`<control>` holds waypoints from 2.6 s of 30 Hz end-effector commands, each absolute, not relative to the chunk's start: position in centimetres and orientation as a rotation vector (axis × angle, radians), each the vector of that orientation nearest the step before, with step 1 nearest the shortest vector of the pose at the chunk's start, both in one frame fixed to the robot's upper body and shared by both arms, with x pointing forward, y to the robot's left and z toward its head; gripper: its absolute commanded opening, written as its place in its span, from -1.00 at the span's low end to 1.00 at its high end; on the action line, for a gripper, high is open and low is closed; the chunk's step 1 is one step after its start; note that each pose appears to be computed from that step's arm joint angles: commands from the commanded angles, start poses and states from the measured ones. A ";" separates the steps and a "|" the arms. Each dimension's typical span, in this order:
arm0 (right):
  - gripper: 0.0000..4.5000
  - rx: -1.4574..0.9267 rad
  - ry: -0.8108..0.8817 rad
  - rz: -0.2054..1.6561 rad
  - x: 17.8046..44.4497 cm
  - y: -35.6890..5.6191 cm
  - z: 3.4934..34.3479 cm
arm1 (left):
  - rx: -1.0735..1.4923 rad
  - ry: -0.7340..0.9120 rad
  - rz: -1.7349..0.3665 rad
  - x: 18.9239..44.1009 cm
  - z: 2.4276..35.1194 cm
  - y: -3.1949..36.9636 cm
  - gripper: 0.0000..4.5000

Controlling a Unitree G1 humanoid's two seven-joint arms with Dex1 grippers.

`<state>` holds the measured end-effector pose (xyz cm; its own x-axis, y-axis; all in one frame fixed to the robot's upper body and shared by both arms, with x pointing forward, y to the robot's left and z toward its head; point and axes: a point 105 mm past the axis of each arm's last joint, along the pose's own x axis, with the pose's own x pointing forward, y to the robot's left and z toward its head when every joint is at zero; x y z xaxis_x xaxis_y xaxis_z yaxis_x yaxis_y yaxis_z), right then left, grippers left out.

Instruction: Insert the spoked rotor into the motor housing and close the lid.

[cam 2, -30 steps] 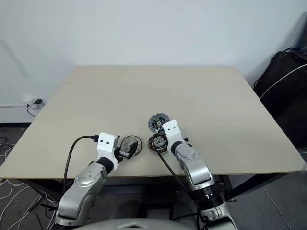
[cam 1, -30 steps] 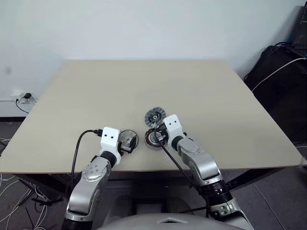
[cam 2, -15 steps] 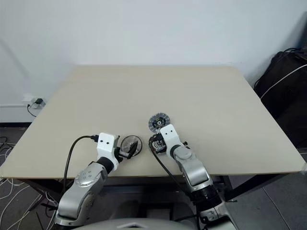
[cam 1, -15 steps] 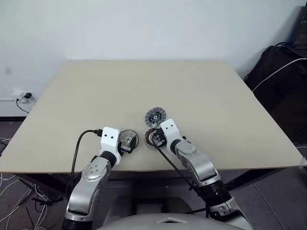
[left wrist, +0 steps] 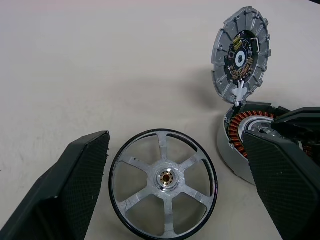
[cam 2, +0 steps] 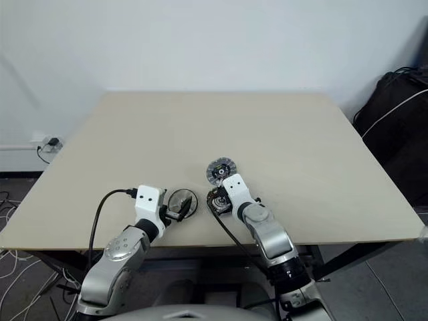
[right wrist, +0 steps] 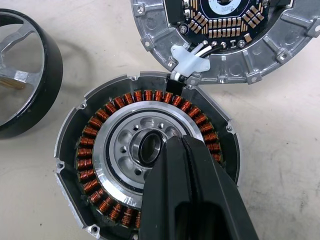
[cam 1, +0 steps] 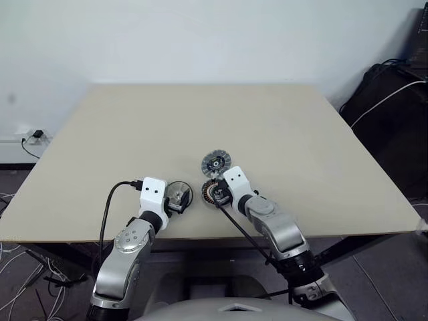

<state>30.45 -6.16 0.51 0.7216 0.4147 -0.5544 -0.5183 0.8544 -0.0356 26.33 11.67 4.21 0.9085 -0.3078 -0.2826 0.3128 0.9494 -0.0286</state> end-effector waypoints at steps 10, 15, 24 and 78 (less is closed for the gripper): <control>-0.98 -0.161 0.467 0.603 30.6 -4.6 2.8 | 0.019 0.247 -0.318 26.7 5.1 11.7 1.00; -0.98 -0.159 0.461 0.620 30.5 -4.3 2.8 | 0.018 0.248 -0.319 26.7 5.1 11.6 1.00; -0.98 -0.154 0.453 0.525 31.4 -5.3 2.9 | 0.017 0.246 -0.316 26.7 5.2 11.6 1.00; -0.98 -0.167 0.507 0.518 31.8 -5.3 0.7 | 0.008 0.249 -0.338 26.6 5.1 11.1 1.00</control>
